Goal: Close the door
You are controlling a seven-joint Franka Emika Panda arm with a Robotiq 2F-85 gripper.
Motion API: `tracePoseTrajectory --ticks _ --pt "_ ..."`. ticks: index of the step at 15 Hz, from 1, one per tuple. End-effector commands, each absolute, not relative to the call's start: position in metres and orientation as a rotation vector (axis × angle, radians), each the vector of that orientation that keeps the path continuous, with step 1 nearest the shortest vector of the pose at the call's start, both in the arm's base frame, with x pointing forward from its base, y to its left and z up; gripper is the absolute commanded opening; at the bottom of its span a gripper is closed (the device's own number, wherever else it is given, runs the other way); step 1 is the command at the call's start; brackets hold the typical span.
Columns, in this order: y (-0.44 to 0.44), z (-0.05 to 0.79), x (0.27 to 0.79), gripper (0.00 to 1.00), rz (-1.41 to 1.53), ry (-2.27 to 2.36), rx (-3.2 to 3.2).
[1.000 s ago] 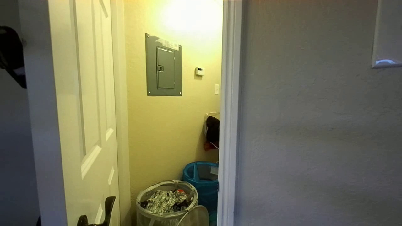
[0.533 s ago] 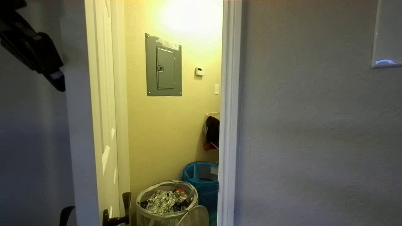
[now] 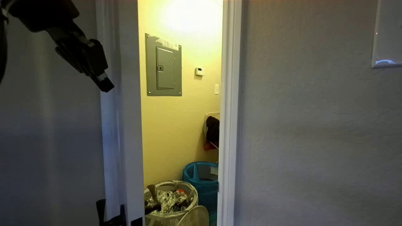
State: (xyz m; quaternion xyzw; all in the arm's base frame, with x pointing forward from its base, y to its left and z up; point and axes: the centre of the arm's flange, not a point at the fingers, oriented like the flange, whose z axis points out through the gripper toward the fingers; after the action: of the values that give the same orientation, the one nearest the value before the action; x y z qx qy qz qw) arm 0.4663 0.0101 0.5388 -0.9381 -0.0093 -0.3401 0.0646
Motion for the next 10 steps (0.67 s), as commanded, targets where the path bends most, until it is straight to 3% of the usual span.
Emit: tracePoseTrajectory --ticks 1,10 --pt "0.005 0.545 0.485 0.09 -1.063 -0.002 -2.81" --pt "-0.005 0.52 0.52 0.08 -0.977 -0.095 -2.92"
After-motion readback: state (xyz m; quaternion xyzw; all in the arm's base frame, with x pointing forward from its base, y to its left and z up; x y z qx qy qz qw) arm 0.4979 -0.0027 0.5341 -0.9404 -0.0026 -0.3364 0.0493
